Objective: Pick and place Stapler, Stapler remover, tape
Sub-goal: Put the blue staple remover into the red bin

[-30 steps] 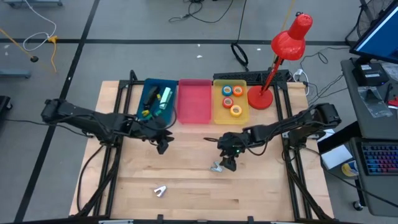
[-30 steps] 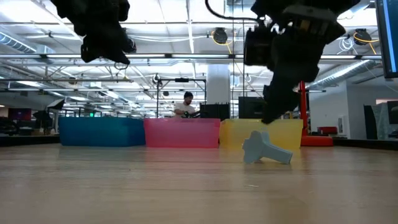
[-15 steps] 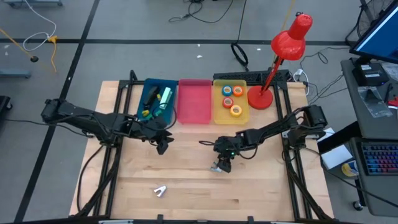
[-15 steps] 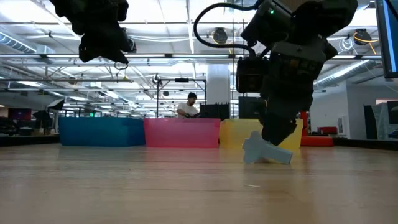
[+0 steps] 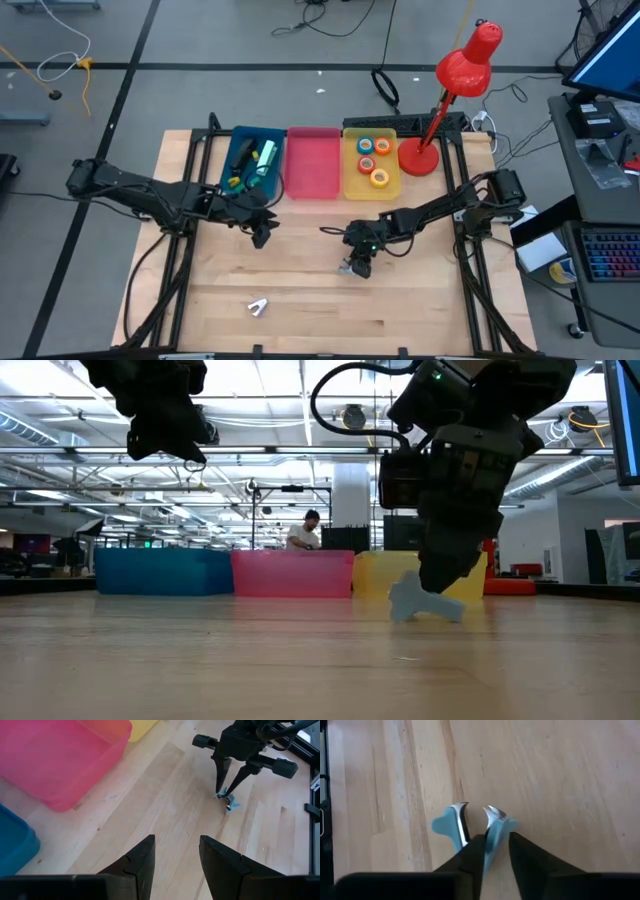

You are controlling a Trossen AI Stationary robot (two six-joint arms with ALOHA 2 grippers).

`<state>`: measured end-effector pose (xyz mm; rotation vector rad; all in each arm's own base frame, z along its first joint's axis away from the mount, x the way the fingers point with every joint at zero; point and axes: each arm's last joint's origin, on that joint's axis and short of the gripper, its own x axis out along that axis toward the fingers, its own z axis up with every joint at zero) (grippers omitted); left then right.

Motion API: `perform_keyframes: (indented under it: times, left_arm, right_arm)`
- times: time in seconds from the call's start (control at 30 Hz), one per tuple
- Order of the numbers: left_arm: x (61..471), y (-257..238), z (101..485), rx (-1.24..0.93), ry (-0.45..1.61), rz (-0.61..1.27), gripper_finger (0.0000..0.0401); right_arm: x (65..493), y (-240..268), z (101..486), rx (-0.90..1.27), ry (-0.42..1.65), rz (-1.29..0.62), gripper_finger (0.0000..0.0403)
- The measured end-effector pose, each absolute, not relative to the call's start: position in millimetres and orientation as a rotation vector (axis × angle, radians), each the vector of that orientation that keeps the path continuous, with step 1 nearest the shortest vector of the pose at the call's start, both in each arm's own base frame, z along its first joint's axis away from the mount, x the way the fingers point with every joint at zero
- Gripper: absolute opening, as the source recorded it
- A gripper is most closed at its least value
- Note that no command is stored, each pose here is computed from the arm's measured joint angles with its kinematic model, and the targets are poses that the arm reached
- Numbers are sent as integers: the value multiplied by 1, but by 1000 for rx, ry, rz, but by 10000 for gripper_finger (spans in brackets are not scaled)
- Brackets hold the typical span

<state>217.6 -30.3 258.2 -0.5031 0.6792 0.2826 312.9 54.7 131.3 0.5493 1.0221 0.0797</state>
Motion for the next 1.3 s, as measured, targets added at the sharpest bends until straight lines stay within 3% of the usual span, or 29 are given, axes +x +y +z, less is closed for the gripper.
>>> perform_keyframes:
  times: [0.17,0.23,0.5,0.73,0.97,1.3]
  left_arm:
    - [218,-30,258,-503,679,283,152]
    - [218,-30,258,-503,679,283,152]
    - [218,-30,258,-503,680,282,152]
    - [220,-32,260,-533,660,247,152]
    - [230,-34,271,-535,530,155,152]
    - [243,-35,294,-468,266,81,152]
  right_arm:
    - [316,54,134,539,975,72,18]
    - [318,54,134,533,954,78,10]
    - [319,41,146,559,899,56,6]
    - [315,19,190,573,708,57,1]
    - [312,-3,239,581,389,81,1]
    - [316,-12,265,644,134,144,1]
